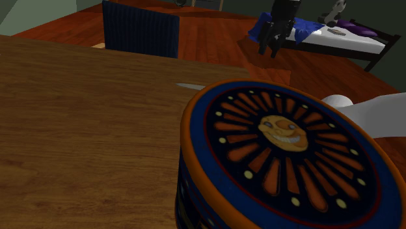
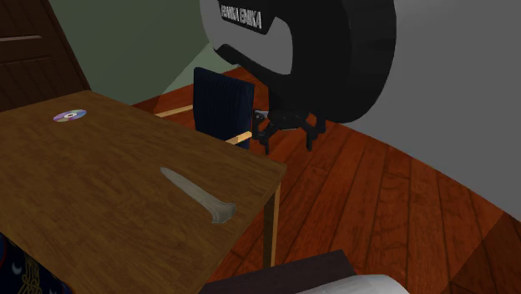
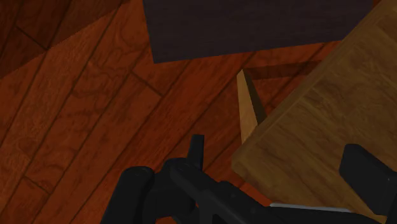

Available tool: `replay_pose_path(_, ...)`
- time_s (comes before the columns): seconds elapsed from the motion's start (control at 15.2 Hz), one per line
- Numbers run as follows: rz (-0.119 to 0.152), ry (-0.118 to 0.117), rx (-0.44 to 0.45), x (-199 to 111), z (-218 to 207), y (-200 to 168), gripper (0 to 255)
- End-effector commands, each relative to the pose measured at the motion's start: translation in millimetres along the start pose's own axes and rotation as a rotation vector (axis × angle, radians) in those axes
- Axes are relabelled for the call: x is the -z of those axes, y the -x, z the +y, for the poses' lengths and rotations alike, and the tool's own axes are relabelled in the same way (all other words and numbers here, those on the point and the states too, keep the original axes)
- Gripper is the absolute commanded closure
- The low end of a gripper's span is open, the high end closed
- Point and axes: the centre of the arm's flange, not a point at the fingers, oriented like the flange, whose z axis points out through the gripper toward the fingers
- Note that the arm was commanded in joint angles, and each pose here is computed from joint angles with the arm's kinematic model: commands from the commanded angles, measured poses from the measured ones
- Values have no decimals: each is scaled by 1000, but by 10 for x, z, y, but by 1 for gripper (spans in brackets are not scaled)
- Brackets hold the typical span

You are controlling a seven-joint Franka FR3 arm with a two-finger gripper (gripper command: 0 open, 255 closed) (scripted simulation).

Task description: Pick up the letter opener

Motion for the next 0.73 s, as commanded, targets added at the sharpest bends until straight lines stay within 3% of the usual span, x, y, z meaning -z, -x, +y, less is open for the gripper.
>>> replay_pose_path(0.0,0,0,0,0,0,0,0)
replay_pose_path(0.66,12,-53,454,-259,-1177,-242,0)
